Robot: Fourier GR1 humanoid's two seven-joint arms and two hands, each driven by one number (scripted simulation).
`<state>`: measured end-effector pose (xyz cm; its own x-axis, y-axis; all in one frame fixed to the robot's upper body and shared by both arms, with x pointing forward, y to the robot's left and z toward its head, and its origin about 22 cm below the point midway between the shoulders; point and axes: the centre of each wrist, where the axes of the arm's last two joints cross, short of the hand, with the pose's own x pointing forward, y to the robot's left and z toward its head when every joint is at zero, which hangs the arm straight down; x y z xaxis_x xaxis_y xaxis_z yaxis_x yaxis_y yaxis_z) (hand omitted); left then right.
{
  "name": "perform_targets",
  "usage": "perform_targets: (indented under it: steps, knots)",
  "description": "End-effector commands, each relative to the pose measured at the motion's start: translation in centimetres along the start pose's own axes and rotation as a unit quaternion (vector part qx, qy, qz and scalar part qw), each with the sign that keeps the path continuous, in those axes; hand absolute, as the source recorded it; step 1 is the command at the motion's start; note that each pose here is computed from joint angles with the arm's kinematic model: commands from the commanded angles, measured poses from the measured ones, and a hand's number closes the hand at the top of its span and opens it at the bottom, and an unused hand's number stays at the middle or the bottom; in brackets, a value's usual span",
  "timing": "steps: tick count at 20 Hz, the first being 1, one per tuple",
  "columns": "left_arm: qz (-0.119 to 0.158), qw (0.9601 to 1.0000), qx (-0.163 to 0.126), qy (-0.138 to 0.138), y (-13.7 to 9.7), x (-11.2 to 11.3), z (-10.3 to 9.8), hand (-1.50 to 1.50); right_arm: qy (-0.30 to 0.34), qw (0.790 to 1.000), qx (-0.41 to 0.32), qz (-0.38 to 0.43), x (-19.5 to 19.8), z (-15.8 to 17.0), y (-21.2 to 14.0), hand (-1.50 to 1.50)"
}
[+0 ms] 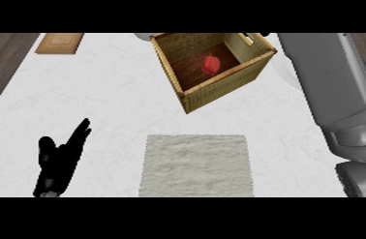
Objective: Pick the bell pepper from the placemat and place it in the basket
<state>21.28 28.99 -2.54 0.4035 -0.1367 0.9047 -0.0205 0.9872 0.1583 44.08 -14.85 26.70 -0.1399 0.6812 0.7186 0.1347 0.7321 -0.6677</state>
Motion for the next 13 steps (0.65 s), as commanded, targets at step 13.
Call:
perform_targets:
  steps: [13]
  knots:
    - [0.019, 0.9976, 0.012, 0.066, 0.6, -2.6, 0.4, 0.0, 0.076, 0.989, -0.093, -0.086, -6.4, -0.1, -12.2, -1.5]
